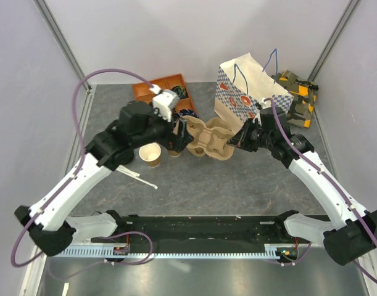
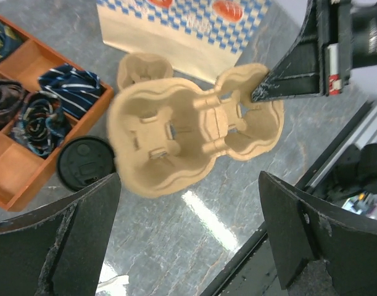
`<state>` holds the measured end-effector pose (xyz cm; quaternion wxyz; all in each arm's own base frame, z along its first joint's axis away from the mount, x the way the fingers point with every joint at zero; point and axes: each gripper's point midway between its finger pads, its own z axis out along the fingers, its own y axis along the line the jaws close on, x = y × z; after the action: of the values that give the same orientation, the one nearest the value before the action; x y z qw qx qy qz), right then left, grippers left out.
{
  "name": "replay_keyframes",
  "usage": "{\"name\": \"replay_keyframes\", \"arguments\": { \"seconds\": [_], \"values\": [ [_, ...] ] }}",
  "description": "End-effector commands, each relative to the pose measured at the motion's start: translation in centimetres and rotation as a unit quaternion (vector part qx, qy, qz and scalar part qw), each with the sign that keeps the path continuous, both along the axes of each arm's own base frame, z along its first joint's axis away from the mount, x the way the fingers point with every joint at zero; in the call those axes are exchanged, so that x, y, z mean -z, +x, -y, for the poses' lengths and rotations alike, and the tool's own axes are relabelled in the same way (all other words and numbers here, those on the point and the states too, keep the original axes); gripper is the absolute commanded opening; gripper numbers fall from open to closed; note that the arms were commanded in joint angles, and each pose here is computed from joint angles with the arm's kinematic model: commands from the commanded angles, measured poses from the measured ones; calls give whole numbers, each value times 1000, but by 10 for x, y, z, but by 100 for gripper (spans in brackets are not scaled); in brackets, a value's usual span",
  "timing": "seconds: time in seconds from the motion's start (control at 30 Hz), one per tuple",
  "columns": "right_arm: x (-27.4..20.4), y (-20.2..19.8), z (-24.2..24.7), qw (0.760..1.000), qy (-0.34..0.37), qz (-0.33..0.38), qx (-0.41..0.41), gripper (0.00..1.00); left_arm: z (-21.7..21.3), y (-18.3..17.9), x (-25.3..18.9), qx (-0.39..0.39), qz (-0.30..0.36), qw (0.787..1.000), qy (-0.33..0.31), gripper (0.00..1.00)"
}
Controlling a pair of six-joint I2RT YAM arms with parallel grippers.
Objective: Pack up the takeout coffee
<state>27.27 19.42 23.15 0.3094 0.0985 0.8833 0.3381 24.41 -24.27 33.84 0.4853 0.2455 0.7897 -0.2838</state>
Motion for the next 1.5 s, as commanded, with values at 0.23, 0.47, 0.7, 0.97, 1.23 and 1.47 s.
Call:
{"name": "replay_keyframes", "arguments": {
  "seconds": [0.23,0.47,0.7,0.97,1.23,1.47],
  "values": [
    [1,15,1,999,6,-16,42,0,59,27,43,-14,-20,995,93,80],
    [5,14,0,999,8,-24,46,0,80,34,52,-17,-20,993,112,77],
    [0,13,-2,999,12,-18,43,0,89,41,62,-22,-16,990,137,79],
    [-3,11,-2,999,16,-17,42,0,89,44,73,-28,-19,988,152,77],
    [-6,12,-3,999,22,-16,41,0,96,45,85,-23,-21,985,170,74],
    [-5,12,-3,999,22,-17,42,0,94,47,91,-30,-23,983,178,65]
  ]
}}
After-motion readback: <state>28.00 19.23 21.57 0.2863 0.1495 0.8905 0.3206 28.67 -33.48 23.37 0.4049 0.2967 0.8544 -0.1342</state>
